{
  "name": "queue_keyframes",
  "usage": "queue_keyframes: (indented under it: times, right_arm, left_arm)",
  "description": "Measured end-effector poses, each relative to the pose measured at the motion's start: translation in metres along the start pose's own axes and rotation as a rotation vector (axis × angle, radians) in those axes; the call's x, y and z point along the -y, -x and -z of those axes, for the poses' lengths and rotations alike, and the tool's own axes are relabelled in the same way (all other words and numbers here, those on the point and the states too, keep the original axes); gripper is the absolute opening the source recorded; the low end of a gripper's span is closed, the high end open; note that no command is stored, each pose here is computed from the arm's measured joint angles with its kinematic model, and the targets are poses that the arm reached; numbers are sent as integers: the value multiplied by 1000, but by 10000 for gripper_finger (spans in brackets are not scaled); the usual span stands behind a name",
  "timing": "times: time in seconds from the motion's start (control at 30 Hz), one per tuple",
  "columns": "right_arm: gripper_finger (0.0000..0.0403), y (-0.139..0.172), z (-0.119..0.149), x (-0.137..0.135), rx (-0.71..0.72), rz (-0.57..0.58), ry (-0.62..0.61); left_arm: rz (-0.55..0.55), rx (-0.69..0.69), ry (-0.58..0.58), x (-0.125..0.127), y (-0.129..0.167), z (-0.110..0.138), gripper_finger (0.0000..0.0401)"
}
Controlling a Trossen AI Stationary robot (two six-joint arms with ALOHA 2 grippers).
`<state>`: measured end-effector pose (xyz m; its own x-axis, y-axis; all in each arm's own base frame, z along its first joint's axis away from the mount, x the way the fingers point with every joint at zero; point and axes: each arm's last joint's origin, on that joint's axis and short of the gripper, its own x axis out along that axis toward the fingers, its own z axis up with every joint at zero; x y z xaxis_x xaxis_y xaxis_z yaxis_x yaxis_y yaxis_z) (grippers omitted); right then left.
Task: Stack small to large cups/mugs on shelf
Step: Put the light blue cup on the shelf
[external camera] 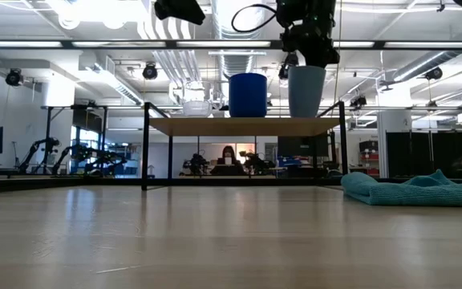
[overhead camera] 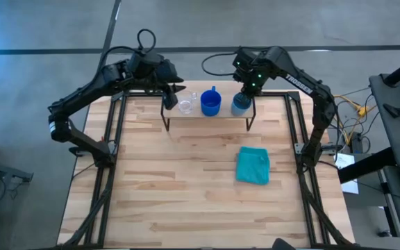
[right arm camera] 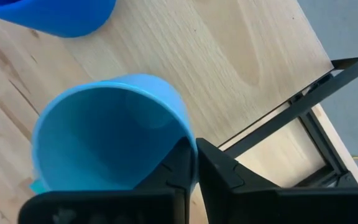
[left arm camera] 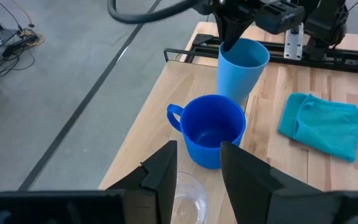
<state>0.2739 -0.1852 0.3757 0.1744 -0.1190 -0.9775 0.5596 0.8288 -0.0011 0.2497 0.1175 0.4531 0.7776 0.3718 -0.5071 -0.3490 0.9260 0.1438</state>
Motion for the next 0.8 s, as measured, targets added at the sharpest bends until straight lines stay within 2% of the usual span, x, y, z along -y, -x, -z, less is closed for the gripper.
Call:
queue_keyframes:
  times: [0.13, 0.53, 0.8]
  right_arm:
    - [36, -1, 0, 1, -4, 2, -1]
    - [94, -1, 0, 4, -8, 106, 32]
    - [104, -1, -4, 5, 25, 118, 47]
  left_arm:
    - [2, -7, 0, 0, -3, 0, 109]
    - [0, 7, 0, 0, 1, -2, 109]
    - [-1, 12, 0, 0, 2, -3, 109]
